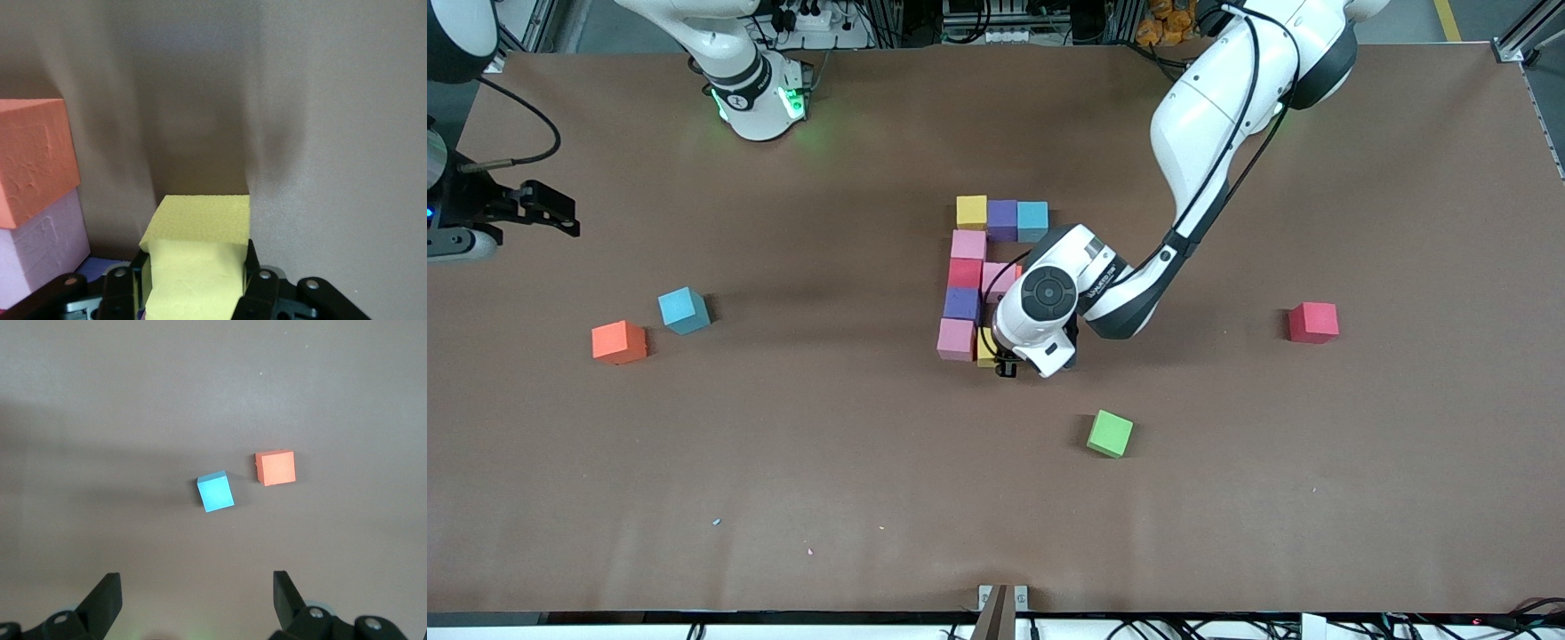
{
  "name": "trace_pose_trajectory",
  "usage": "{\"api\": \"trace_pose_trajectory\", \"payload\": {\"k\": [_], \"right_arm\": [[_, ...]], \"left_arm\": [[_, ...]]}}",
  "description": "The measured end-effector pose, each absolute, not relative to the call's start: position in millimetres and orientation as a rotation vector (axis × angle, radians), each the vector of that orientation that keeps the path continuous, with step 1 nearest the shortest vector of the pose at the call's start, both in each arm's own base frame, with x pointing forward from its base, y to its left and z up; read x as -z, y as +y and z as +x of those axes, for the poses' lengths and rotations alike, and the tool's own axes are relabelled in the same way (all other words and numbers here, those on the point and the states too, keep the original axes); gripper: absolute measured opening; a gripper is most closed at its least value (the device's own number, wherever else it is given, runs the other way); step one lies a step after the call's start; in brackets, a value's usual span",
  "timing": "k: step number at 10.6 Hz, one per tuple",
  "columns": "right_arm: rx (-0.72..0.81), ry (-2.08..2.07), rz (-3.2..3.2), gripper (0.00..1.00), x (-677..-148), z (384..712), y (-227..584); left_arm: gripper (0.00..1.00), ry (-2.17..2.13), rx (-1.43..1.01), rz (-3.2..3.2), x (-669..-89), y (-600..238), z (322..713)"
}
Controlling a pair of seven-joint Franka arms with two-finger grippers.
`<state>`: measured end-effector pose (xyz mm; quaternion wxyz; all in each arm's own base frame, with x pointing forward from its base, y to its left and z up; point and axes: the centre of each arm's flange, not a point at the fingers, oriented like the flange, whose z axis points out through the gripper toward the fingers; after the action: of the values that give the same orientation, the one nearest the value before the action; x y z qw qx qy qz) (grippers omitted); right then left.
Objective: Arrange 11 blocks into digit 3
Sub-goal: 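Lower the yellow block onto the pink block and open the left gripper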
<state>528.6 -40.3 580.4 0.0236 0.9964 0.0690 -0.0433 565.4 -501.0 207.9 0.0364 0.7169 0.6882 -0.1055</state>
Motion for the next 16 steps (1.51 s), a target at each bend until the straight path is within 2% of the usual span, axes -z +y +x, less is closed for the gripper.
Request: {"api": "trace_pose_trajectory", "payload": {"k": [7, 8, 10, 11, 16], "right_arm": [[0.123, 0.177, 3.164, 1.0, -583, 526, -43], [0.123, 0.183, 3.164, 1.0, -583, 526, -41], [0.124, 0.198, 3.162, 1.0, -583, 527, -36], [0.125, 0.202, 3.162, 1.0, -582, 527, -35], [0.128, 0.204, 3.162, 1.0, -581, 527, -34]], "left_arm": [[0.55, 2.106, 0.318, 2.207, -207, -504, 563], [0.65, 2.103, 0.314, 2.213, -206, -505, 562], [0.91, 2.08, 0.285, 2.238, -205, -510, 558], [1.0, 2.067, 0.273, 2.241, -209, -513, 558], [1.0, 2.022, 0.226, 2.249, -264, -508, 569]]}}
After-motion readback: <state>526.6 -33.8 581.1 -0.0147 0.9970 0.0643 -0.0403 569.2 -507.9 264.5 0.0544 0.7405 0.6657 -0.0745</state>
